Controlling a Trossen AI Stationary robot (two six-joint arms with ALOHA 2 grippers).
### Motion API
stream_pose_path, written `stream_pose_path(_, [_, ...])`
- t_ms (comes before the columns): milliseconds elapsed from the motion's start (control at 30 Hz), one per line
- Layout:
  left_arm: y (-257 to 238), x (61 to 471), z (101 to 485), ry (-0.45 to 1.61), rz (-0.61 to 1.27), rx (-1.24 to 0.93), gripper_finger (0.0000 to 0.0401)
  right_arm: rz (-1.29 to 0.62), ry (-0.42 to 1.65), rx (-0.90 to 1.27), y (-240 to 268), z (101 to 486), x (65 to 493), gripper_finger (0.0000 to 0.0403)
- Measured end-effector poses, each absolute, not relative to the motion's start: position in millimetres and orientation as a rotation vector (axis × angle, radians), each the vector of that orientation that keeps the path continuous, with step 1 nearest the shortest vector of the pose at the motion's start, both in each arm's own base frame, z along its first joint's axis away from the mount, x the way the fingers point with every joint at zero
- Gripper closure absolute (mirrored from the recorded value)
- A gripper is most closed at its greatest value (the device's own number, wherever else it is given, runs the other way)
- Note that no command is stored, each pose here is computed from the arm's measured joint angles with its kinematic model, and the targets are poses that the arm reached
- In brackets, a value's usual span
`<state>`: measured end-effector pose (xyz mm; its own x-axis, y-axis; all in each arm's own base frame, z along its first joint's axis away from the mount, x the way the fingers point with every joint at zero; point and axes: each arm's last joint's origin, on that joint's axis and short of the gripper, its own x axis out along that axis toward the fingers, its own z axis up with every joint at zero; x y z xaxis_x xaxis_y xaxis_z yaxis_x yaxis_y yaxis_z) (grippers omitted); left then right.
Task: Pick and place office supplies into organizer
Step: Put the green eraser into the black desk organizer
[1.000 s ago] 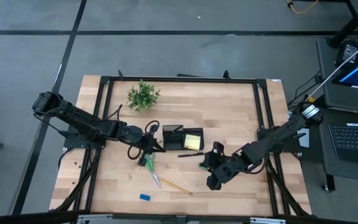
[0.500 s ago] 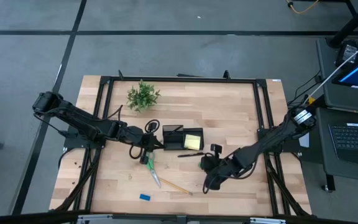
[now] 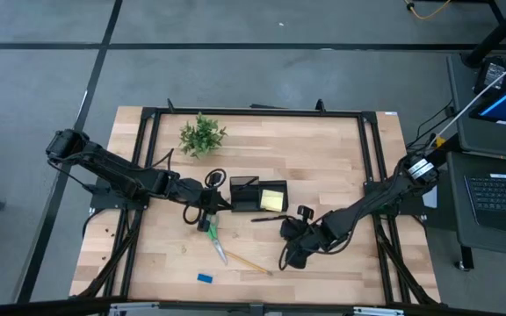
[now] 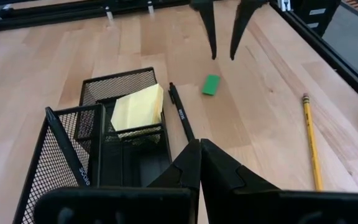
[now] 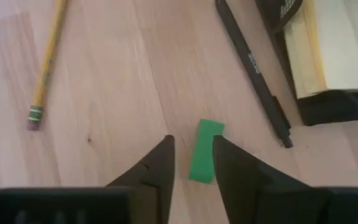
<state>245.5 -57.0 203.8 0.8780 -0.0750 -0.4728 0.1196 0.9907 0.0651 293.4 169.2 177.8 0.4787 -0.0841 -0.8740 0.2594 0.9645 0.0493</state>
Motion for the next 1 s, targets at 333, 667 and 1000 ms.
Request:
stream_pose_path(333, [-57, 245, 203, 0.501, -0.101, 0.092, 0.0400, -0.233, 1.120, 0.154, 170, 148, 301, 0.0233])
stream_pose_path(667, [-57, 245, 203, 0.499, -0.099, 0.084, 0.0399, -0.240, 1.168, 0.215, 156, 141, 311, 0.0231])
stream_pose_path(1000, [-57, 245, 203, 0.503, -0.099, 0.084, 0.0399, -0.236, 1.201, 0.257, 147, 140, 314, 0.0231])
